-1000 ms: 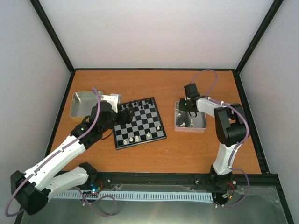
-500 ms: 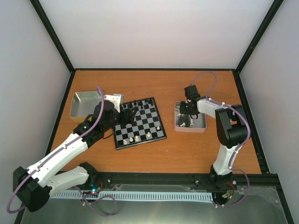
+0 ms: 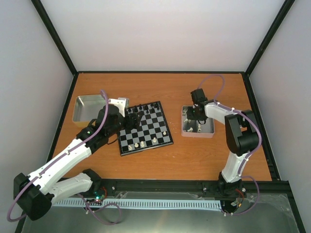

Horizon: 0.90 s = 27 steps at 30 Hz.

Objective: Set up the chess pieces on the board
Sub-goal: Pick up the chess piece from the storage box.

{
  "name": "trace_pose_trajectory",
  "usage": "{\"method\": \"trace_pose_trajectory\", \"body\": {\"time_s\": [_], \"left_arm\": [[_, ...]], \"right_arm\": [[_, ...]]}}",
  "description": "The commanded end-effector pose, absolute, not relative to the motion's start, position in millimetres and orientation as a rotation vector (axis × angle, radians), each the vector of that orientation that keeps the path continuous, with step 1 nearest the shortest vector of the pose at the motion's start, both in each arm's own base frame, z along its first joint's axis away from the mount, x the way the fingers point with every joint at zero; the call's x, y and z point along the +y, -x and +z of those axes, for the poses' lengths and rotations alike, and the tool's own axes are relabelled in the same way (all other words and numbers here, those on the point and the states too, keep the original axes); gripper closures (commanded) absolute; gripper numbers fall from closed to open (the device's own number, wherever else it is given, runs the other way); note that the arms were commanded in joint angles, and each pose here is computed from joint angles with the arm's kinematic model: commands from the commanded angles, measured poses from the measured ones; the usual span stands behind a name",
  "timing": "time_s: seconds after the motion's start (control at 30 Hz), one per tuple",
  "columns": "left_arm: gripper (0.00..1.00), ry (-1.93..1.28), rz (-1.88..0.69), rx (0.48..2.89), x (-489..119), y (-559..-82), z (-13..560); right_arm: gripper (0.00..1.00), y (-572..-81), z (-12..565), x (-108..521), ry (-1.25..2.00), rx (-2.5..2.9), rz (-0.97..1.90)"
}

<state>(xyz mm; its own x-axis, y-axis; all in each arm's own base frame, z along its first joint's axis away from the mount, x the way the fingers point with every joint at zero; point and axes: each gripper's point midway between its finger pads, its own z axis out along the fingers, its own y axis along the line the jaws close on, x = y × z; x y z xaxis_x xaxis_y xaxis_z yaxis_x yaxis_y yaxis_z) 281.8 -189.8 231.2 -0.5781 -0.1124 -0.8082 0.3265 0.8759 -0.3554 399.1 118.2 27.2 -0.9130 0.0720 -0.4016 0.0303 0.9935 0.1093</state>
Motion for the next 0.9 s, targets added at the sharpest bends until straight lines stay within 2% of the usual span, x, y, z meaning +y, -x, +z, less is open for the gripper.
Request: {"method": "trace_pose_trajectory", "body": {"time_s": [0.0, 0.27, 0.43, 0.87], "left_arm": [[0.15, -0.145, -0.617, 2.075, -190.7, -283.8, 240.8], [0.15, -0.147, -0.619, 2.079, -191.3, -283.6, 239.2], [0.15, -0.146, -0.62, 2.081, -191.4, -283.5, 238.3], [0.15, -0.145, -0.615, 2.086, -191.0, -283.7, 235.5]], "right_arm": [[0.6, -408.9, 65.8, 126.0, 0.03, 2.655, 0.169], [0.61, -386.3, 48.9, 132.0, 0.182, 2.755, 0.201], [0.68, -379.5, 42.9, 128.2, 0.208, 2.786, 0.171], [0.64, -378.7, 28.2, 132.9, 0.253, 2.832, 0.172]]}}
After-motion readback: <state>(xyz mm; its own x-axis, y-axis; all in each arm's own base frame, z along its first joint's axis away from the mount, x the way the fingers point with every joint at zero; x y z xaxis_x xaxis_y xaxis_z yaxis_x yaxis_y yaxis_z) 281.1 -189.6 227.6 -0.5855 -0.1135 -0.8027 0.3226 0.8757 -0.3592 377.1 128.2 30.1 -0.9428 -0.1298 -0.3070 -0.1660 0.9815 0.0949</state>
